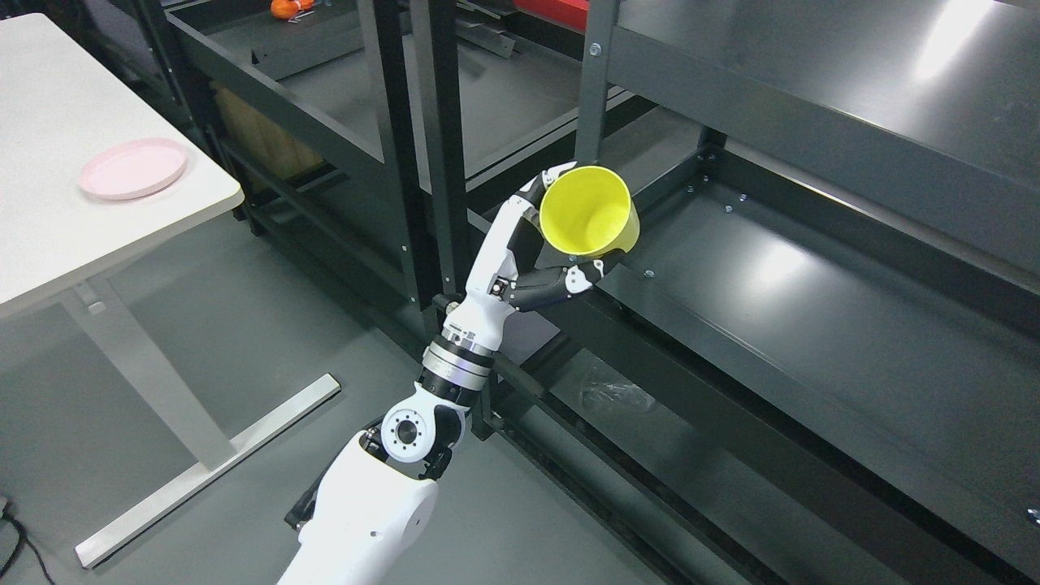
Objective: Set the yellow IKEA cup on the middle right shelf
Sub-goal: 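Carry the cup toward the black shelving while the robot turns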
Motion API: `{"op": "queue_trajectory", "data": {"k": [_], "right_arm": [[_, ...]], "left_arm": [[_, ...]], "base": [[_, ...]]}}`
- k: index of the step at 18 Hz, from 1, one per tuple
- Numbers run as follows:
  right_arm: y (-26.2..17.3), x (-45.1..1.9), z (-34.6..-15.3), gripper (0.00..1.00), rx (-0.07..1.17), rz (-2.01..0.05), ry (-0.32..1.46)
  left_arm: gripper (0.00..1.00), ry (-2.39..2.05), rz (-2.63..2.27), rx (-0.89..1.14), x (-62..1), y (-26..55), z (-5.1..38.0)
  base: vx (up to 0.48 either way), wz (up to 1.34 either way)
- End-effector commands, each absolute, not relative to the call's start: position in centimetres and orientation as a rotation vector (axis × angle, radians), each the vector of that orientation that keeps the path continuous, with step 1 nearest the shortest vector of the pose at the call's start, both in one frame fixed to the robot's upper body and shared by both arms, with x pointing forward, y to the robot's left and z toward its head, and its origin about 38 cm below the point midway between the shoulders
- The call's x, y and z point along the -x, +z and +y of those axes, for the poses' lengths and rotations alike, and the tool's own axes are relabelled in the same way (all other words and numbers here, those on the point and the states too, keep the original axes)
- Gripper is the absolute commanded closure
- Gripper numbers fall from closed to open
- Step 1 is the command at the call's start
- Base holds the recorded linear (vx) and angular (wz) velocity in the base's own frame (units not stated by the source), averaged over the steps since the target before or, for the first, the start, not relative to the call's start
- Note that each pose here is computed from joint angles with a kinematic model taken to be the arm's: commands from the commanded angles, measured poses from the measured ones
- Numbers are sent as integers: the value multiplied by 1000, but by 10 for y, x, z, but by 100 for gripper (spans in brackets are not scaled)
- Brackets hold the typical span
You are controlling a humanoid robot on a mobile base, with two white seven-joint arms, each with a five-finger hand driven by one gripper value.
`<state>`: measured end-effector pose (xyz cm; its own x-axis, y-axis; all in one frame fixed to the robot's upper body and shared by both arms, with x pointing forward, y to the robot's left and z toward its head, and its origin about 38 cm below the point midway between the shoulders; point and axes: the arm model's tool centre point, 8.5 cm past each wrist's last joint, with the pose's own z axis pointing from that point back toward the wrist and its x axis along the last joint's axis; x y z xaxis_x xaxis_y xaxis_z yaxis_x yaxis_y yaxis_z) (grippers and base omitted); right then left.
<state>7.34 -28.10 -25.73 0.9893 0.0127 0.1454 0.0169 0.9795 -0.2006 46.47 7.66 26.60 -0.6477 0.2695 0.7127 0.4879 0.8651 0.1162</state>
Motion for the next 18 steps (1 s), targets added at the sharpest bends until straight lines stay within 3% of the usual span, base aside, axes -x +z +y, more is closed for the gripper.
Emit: {"op": "queue_trajectory", "data": {"k": [1, 10, 18], "right_arm": [[-257, -64, -291, 1, 216, -132, -8], [-257, -64, -291, 1, 216, -132, -8], [-257, -65, -291, 1, 216, -134, -8]], "left_arm": [[99, -540, -2403, 683, -435, 302, 40], [100, -665, -2618, 790, -413, 399, 20], [100, -454, -2608, 691, -438, 487, 35]], "base": [[-48, -274], [-36, -238], [2, 8]]}}
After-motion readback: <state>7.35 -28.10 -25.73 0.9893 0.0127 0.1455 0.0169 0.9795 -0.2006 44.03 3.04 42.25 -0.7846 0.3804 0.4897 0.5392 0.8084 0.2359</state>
